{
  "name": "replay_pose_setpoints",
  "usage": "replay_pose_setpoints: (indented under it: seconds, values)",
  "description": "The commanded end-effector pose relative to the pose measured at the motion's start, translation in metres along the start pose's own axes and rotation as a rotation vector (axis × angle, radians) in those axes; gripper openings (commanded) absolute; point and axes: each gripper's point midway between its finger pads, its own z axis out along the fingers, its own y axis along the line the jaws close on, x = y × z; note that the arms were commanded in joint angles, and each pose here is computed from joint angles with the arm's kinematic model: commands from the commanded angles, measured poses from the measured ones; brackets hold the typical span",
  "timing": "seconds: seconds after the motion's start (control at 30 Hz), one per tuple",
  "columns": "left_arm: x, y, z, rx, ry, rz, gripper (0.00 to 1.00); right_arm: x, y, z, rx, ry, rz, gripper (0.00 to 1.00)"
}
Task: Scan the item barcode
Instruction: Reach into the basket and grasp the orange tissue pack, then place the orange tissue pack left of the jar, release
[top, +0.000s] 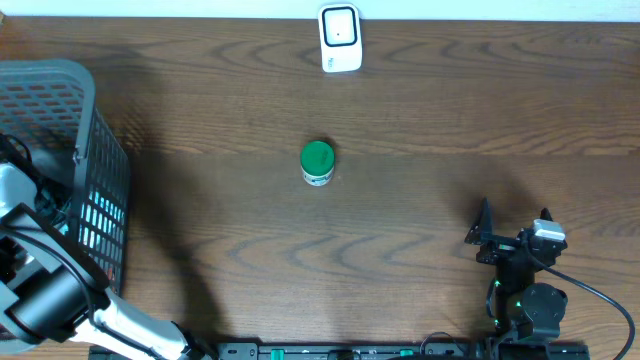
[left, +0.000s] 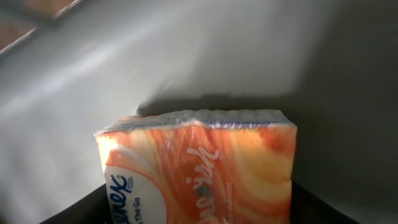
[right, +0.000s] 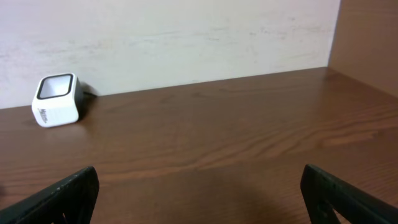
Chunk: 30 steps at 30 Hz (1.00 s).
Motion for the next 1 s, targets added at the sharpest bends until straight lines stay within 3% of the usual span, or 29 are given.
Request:
replay_pose_setpoints:
  seconds: [0.0, 0.23, 0.47, 0.63, 0.8, 0.97]
  values:
    - [-0.025, 0.011, -0.048, 0.01, -0.112, -0.026, 0.7, 0.0, -0.002, 0.0, 0.006, -0.002, 0.012, 0.99]
    - [-0.041, 0.025, -0.154, 0.12, -0.33, -0.086, 0.7, 0.0, -0.002, 0.0, 0.006, -0.002, 0.012, 0.99]
    - [-0.012, -0.007, -0.28, 0.586, -0.48, -0.118, 0.7, 0.0, -0.002, 0.0, 0.006, -0.002, 0.012, 0.99]
    - [0.052, -0.059, -0.357, 0.925, -0.464, 0.059, 0.7, 0.0, -0.002, 0.0, 0.006, -0.002, 0.012, 0.99]
    - [0.122, -0.111, -0.37, 1.019, -0.329, 0.239, 0.7, 0.0, -0.002, 0.0, 0.006, -0.002, 0.012, 0.99]
    - [0.178, -0.153, -0.334, 0.882, -0.222, 0.332, 0.7, 0.0, -0.002, 0.0, 0.006, -0.002, 0.012, 0.99]
